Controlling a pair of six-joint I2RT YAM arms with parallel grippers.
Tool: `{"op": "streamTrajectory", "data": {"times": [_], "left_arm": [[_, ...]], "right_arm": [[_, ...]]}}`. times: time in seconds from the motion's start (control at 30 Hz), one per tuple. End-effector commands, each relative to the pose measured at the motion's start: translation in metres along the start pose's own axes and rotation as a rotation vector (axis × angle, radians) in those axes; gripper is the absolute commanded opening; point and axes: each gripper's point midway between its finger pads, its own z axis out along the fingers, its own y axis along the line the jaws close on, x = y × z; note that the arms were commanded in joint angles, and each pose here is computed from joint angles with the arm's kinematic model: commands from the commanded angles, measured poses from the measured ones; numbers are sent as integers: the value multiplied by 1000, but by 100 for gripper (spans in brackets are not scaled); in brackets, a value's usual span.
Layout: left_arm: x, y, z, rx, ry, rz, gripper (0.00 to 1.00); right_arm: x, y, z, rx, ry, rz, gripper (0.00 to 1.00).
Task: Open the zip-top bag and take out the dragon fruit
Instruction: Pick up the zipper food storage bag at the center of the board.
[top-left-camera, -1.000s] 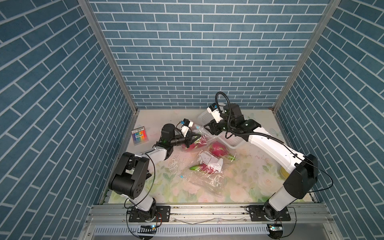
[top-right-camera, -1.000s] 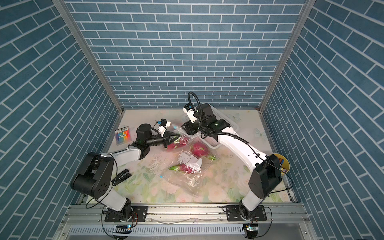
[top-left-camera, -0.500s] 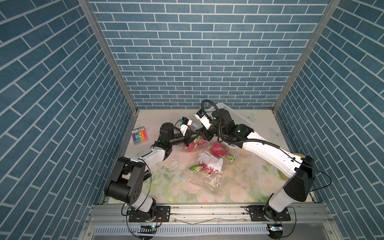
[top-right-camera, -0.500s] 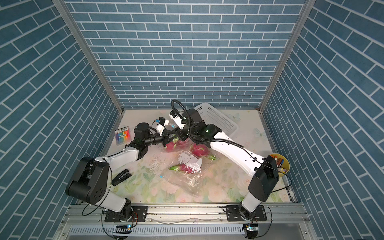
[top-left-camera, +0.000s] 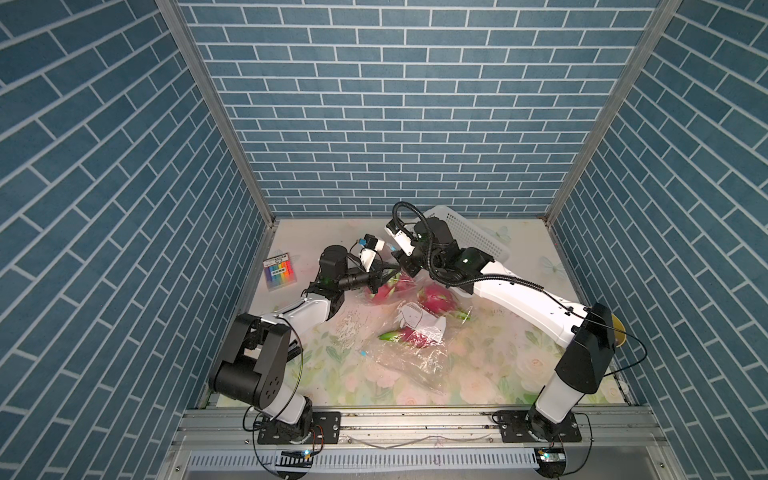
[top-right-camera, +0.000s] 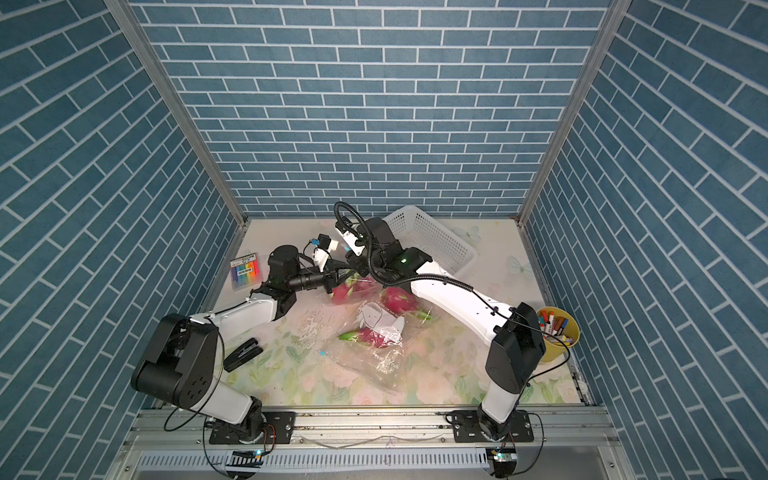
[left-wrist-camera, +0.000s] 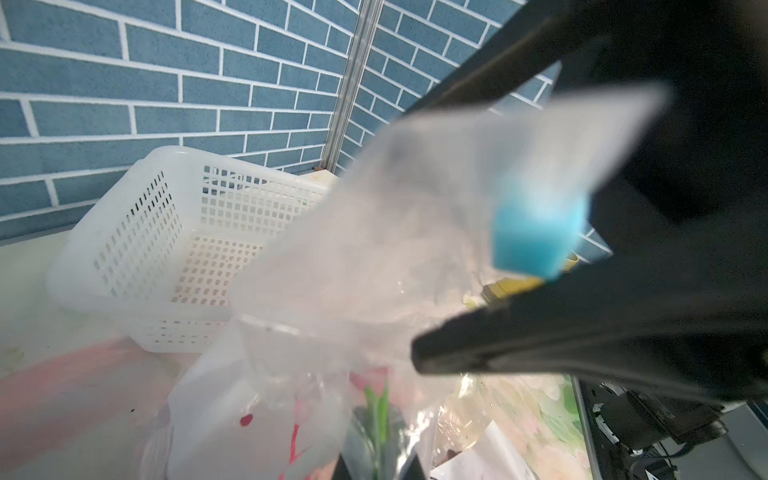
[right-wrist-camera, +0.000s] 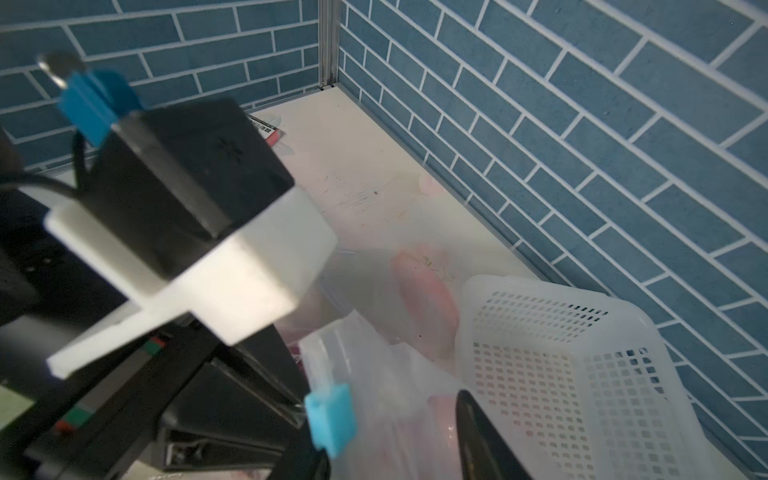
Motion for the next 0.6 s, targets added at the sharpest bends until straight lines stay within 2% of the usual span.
{"op": "streamTrajectory", "data": {"times": [0.0, 0.27, 0.47, 0.57], "left_arm": [[-10, -9, 2, 41, -10, 22, 2], [-9, -8, 2, 37, -9, 26, 2], [-9, -7, 1, 29, -4, 29, 2], [-8, -7, 1, 26, -3, 31, 2]], "right_arm": [[-23, -9, -4, 36, -62, -53, 40], [-28, 5, -4, -52, -67, -36, 27], [-22, 9, 1, -76, -46, -22, 13], [-21, 10, 0, -86, -45, -2, 11]]}}
